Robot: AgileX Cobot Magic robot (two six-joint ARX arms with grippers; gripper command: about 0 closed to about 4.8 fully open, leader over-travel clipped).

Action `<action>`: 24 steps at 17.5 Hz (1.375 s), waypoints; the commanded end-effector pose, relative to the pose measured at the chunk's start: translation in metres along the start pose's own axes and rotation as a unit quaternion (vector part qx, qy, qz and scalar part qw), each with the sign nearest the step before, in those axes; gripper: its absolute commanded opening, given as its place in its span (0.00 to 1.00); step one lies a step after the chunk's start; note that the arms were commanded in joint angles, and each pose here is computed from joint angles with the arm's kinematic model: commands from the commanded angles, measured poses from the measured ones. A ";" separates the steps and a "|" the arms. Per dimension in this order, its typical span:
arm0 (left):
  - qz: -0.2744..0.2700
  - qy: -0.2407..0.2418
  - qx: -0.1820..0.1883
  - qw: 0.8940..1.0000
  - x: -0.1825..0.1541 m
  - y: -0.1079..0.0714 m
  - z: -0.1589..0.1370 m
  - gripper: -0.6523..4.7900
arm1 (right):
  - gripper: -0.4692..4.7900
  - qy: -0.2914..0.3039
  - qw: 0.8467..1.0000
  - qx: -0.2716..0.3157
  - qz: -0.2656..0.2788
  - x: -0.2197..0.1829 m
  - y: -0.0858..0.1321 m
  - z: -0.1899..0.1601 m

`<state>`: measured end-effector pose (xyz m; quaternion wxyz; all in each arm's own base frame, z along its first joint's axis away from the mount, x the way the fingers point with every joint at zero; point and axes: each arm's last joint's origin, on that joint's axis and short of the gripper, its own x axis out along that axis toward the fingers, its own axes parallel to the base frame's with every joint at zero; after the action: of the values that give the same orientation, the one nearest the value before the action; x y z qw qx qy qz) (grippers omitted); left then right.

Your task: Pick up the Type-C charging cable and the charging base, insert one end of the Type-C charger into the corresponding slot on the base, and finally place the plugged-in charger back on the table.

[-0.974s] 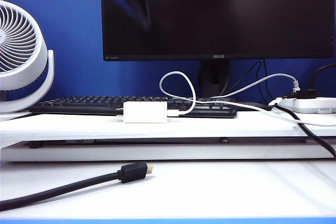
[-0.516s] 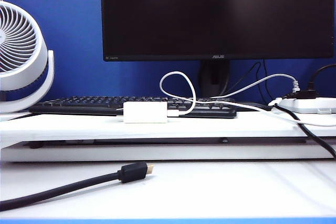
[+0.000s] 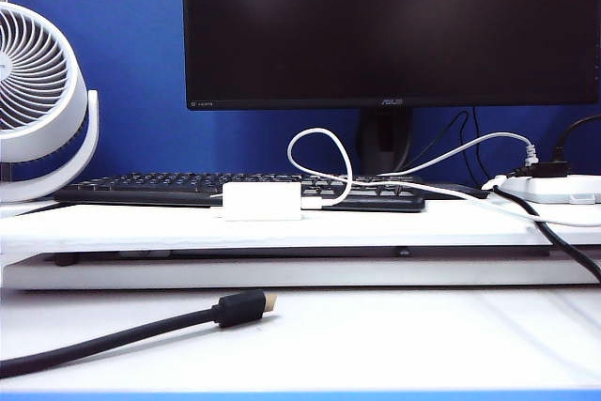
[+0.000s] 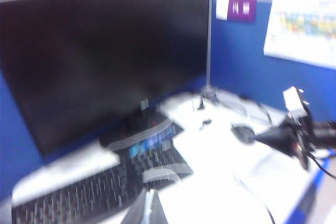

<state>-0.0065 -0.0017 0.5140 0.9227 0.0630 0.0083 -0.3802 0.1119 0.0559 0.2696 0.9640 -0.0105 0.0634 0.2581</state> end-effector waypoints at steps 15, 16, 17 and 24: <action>-0.029 -0.005 -0.068 0.997 0.082 -0.002 -0.119 0.11 | 0.08 0.145 0.981 0.044 -0.124 -0.003 -0.007 -0.129; -0.029 -0.027 -0.087 0.995 0.101 0.000 -0.136 0.11 | 0.08 0.145 0.981 0.044 -0.124 -0.003 -0.007 -0.129; -0.029 -0.041 -0.098 0.994 0.113 0.000 -0.148 0.11 | 0.08 0.145 0.981 0.044 -0.124 -0.003 -0.007 -0.129; 0.032 0.053 -0.117 0.991 0.168 -0.004 -0.293 0.11 | 0.08 0.145 0.981 0.044 -0.124 -0.003 -0.007 -0.129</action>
<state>0.1193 -0.0868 0.2118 0.9262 -0.0188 0.1377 -0.3504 0.0970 0.0414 0.1391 0.9664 -0.0175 0.2217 0.1292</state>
